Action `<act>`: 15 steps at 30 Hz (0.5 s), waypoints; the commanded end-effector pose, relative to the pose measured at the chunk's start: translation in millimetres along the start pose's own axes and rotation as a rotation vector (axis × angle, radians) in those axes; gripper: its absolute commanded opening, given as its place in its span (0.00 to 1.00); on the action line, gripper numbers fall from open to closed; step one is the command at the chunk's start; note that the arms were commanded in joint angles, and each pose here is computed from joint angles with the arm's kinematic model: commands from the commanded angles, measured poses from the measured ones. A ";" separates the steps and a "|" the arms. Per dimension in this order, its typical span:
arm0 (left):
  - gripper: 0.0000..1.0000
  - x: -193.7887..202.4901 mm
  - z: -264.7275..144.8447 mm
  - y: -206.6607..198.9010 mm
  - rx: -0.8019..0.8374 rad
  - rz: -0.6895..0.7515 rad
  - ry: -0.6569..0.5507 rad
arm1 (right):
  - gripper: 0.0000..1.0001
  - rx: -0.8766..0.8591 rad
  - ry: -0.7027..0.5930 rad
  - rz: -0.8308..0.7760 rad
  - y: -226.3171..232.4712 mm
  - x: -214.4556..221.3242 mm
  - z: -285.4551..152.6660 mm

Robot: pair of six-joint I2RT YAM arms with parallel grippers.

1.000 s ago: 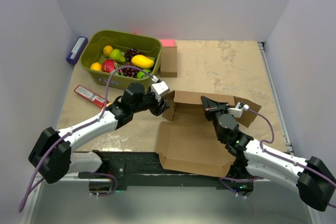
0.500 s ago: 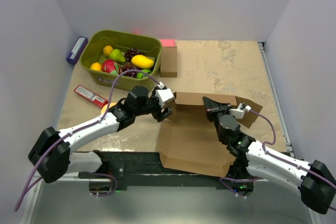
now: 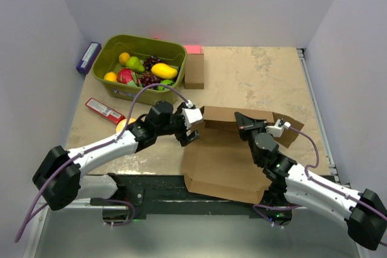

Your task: Fold the paper box

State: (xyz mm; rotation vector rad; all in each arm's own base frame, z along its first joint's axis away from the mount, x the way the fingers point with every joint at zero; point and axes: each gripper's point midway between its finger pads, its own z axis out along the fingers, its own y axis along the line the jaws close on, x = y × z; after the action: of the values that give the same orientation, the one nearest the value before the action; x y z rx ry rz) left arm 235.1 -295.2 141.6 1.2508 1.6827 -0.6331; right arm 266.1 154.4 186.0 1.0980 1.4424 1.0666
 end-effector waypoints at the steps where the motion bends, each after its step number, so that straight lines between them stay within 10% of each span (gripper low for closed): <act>1: 0.86 0.2 0.6 -11.4 0.044 0.028 0.006 | 0.00 0.115 -0.044 -0.177 -39.5 -9.3 3.3; 15: 0.64 -8.6 18.2 3.4 -0.097 -0.038 -0.040 | 0.00 0.123 0.006 -0.244 -34.0 7.6 13.3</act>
State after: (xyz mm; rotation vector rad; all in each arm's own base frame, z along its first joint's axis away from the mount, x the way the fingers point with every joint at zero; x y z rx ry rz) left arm 237.9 -305.6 138.9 1.2138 1.6914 -0.6090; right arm 278.8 160.4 185.7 1.0742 1.4661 1.0104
